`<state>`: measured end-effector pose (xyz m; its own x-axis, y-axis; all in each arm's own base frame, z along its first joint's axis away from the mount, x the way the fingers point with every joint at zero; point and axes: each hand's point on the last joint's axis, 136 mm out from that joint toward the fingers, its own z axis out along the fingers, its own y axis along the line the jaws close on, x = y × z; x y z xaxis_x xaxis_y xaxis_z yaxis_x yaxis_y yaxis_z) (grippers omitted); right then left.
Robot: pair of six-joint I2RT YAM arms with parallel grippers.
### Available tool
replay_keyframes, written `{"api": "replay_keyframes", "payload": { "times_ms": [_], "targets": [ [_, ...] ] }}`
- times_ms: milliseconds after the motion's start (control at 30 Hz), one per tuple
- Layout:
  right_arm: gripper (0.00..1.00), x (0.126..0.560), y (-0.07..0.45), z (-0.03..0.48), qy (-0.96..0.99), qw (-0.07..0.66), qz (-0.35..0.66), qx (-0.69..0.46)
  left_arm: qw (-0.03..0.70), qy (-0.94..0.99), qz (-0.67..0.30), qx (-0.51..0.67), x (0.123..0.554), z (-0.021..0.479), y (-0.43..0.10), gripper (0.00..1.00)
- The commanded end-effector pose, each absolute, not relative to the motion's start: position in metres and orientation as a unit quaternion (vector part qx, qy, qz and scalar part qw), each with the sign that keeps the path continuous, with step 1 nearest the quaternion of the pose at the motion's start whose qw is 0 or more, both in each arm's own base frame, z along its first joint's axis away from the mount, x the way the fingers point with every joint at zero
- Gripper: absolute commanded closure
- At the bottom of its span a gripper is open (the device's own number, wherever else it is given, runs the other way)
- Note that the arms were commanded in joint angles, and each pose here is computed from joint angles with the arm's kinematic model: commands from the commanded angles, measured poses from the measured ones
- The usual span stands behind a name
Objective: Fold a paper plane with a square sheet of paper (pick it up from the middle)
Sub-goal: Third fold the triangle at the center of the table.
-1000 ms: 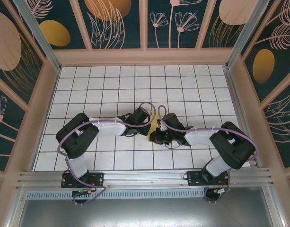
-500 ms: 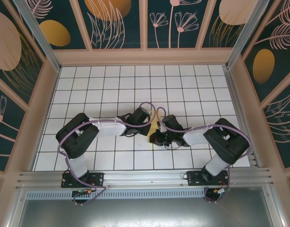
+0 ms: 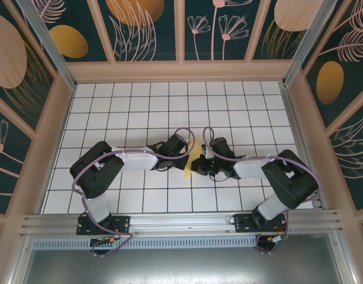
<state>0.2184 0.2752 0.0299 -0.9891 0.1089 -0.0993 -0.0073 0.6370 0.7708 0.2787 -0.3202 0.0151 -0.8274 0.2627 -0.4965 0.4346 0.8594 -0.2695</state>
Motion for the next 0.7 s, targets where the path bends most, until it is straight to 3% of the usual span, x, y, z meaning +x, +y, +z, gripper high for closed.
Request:
{"api": "replay_keyframes", "payload": {
  "times_ms": [0,100,367,667],
  "targets": [
    [1.00,0.217,0.274,0.013,0.910,0.057,0.411,0.024,0.209,0.945,-0.161,0.194,0.275,0.000,-0.312,1.00],
    [1.00,0.212,0.268,0.002,0.916,0.045,0.396,0.034,0.209,0.945,-0.159,0.194,0.276,-0.001,-0.311,1.00],
    [1.00,0.251,0.269,0.070,0.886,0.117,0.449,0.025,0.209,0.946,-0.156,0.195,0.276,-0.001,-0.311,1.00],
    [1.00,0.272,0.267,0.039,0.896,0.108,0.429,0.034,0.208,0.946,-0.154,0.196,0.275,-0.002,-0.310,1.00]
  ]
}}
